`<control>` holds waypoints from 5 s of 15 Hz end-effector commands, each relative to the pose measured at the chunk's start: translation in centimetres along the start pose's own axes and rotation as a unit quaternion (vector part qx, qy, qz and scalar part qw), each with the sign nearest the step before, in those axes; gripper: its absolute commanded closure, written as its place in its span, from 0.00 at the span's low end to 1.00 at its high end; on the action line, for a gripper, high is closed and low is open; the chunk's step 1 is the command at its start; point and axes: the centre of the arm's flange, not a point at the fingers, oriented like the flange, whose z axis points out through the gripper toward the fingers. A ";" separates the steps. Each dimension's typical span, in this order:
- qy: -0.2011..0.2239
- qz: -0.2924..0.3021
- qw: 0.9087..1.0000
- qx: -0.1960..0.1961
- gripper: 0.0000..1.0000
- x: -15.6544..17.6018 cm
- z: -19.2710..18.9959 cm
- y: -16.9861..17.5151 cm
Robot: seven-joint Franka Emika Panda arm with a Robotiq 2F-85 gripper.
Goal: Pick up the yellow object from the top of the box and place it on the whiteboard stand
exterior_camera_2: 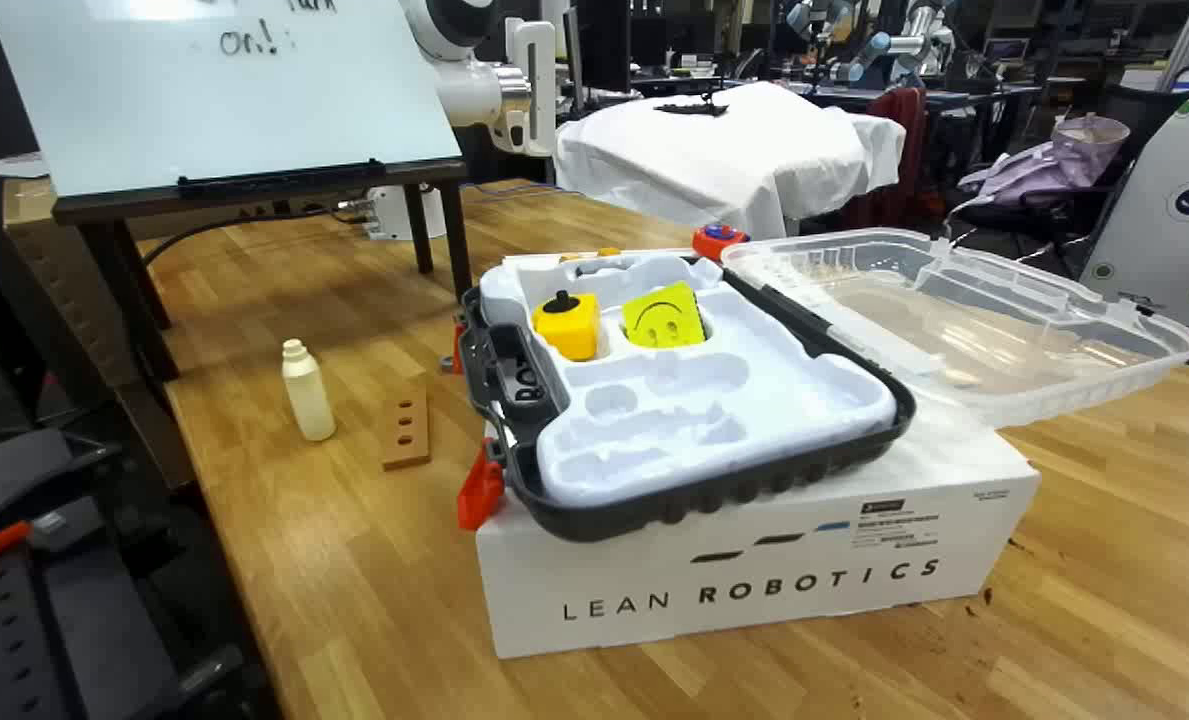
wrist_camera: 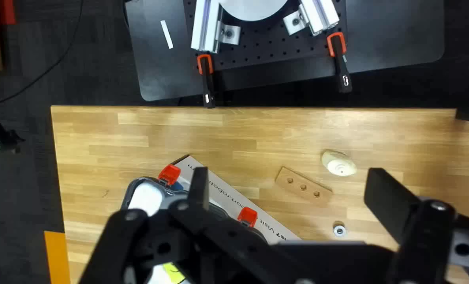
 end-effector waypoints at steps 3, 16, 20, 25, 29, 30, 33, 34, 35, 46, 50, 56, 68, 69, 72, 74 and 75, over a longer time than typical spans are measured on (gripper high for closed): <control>0.007 -0.003 1.000 -0.006 0.00 1.4 0.0 0.2; 0.038 -0.005 0.999 0.027 0.00 7.8 0.3 -1.7; 0.039 -0.005 0.999 0.027 0.00 7.8 0.2 -1.7; 0.046 -0.001 0.999 0.026 0.00 8.0 0.1 -1.8; 0.069 -0.025 0.997 0.039 0.00 9.7 -1.1 -2.9; 0.080 -0.031 0.995 0.048 0.00 10.5 -1.6 -3.2; 0.106 -0.034 0.992 0.055 0.00 13.1 -2.6 -4.0; 0.110 -0.031 0.992 0.059 0.00 14.1 -2.5 -4.2; 0.113 -0.027 0.991 0.061 0.00 15.2 -2.2 -4.6; 0.101 -0.027 0.992 0.076 0.00 17.8 0.0 -5.9; 0.101 -0.014 0.991 0.091 0.00 18.8 0.4 -6.1; 0.105 0.011 0.989 0.100 0.00 25.2 4.5 -6.1; 0.078 0.015 0.994 0.076 0.00 28.4 9.5 -6.2; 0.078 0.015 0.994 0.076 0.00 28.4 9.5 -6.2; 0.073 0.021 0.994 0.078 0.00 28.8 9.9 -6.5; 0.072 0.024 0.993 0.086 0.00 29.8 11.0 -6.5; 0.066 0.027 0.994 0.087 0.00 30.3 11.8 -6.4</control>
